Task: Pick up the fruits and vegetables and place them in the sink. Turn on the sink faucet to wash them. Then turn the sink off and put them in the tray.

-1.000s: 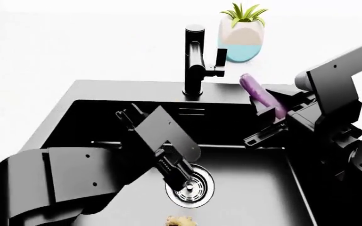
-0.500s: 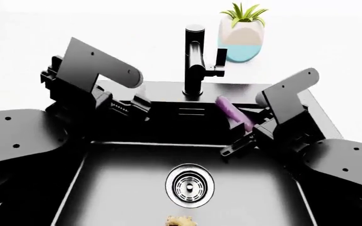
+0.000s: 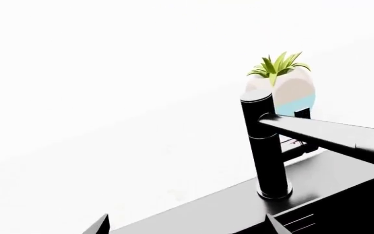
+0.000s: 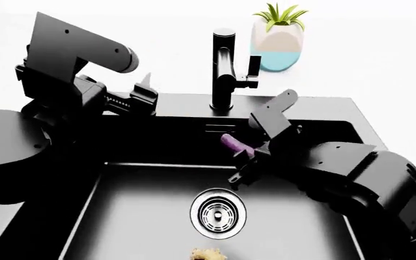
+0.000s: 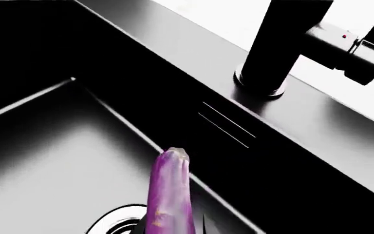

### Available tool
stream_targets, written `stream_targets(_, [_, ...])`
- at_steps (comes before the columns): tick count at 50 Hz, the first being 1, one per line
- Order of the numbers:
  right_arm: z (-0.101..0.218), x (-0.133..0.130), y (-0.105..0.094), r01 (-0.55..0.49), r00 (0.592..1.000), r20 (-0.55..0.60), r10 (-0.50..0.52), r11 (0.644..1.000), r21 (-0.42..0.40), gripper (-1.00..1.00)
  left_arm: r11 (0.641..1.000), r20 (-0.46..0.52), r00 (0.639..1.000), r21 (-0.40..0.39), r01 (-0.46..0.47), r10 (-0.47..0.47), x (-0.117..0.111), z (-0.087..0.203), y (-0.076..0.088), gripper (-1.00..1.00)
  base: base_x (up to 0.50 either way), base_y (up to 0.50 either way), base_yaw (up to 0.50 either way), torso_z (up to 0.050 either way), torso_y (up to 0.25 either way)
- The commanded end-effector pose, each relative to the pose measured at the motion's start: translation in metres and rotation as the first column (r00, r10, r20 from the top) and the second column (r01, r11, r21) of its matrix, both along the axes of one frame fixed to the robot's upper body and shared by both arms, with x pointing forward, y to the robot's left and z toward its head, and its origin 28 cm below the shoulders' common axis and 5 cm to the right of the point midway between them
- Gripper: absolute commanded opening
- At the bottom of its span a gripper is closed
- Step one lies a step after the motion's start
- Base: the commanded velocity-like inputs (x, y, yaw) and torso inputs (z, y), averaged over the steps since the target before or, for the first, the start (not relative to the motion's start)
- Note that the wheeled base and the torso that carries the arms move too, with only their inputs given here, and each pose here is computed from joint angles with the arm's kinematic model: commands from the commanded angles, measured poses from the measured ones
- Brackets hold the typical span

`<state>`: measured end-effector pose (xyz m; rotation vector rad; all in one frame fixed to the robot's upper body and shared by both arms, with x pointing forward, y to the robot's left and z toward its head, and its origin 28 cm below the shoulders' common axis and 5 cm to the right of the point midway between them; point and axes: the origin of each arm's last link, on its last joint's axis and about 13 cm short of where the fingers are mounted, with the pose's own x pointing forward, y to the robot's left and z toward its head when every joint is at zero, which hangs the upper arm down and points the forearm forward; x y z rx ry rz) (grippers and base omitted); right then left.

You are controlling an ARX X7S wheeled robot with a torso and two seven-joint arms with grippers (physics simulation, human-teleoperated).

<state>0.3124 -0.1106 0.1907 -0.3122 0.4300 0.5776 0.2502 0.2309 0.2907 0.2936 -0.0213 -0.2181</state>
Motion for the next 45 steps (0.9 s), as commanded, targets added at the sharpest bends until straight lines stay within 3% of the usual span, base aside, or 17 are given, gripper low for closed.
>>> stream_targets(1, [0.002,0.043,0.007,-0.109,0.983,-0.162,0.089,0.987,-0.118,-1.0,1.0,0.009,1.0,-0.007,-0.005,0.005,0.0,0.003,0.003,1.0,0.0,0.0,0.0,0.0,0.0])
stream_targets(15, [-0.025,0.065,0.013,-0.165,0.931,-0.358,0.068,0.954,-0.25,-1.0,1.0,0.018,1.0,-0.007,-0.008,0.008,-0.002,0.008,0.003,1.0,0.0,0.0,0.0,0.0,0.0])
stream_targets(24, [-0.044,0.069,0.021,-0.224,0.904,-0.416,0.098,0.938,-0.265,-1.0,1.0,0.02,1.0,-0.004,-0.01,0.01,-0.002,0.008,0.003,1.0,0.0,0.0,0.0,0.0,0.0])
stream_targets(45, [-0.055,0.06,0.029,-0.322,0.869,-0.462,0.176,0.91,-0.26,-1.0,1.0,0.017,1.0,0.001,-0.017,0.017,-0.001,0.007,0.004,1.0,0.0,0.0,0.0,0.0,0.0])
